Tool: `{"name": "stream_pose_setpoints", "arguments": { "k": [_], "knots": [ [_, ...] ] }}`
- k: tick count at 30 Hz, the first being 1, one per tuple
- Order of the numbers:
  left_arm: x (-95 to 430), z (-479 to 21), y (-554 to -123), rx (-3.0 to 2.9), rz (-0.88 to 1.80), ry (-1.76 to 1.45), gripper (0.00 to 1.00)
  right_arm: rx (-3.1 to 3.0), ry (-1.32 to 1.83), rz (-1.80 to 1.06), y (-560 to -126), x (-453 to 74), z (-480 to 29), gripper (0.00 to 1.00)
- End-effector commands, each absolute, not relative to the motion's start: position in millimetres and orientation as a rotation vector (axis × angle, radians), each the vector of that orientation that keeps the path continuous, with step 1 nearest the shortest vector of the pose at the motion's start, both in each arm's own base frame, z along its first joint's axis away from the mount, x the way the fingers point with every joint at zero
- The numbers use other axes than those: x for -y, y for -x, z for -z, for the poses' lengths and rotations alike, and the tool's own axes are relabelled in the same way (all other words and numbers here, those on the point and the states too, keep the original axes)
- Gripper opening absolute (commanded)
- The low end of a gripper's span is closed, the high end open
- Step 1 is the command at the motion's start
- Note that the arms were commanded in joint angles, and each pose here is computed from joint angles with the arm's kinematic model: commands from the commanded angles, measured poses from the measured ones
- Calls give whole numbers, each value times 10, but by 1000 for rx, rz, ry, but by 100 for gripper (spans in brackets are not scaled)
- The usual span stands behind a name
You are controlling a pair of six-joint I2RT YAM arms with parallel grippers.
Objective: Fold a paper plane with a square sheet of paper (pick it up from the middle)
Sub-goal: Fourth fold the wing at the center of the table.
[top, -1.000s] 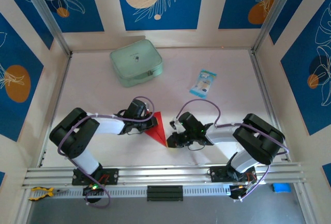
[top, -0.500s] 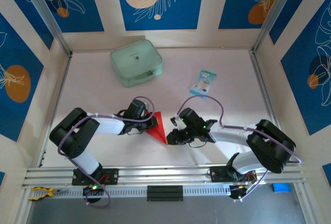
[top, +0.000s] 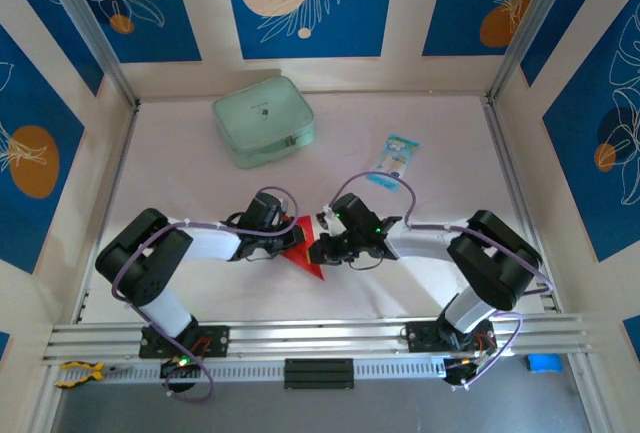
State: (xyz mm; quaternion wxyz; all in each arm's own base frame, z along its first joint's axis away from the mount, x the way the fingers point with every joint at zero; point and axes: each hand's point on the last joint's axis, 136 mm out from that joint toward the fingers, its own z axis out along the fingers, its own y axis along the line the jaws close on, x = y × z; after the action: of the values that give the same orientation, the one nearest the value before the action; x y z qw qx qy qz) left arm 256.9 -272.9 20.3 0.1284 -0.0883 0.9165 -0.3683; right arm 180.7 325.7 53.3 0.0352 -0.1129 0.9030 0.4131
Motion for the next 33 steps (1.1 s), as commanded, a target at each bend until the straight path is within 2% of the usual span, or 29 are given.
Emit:
{"name": "stream_pose_setpoints", "arguments": {
  "k": [1,9,23,28,33],
  "knots": [
    [2678,-102,-2502,-2696,1033,237,5,-2794,353,-1276,-1836,-3361,-511,9],
    [2660,-101,-2495,-2696,1024,238,5,-2907,328,-1238,-1731,-3322,-205,9],
    [2648,-63,-2490,-2702,1018,258,5,-2981,286,-1212,-1434,-3171,38,9],
    [2645,-67,-2490,-2702,1017,259,5,-2970,295,-1200,-1444,-3160,3,9],
    [2643,-68,-2486,-2704,1015,256,5,-2888,381,-1193,-1567,-3275,-275,9]
  ]
}}
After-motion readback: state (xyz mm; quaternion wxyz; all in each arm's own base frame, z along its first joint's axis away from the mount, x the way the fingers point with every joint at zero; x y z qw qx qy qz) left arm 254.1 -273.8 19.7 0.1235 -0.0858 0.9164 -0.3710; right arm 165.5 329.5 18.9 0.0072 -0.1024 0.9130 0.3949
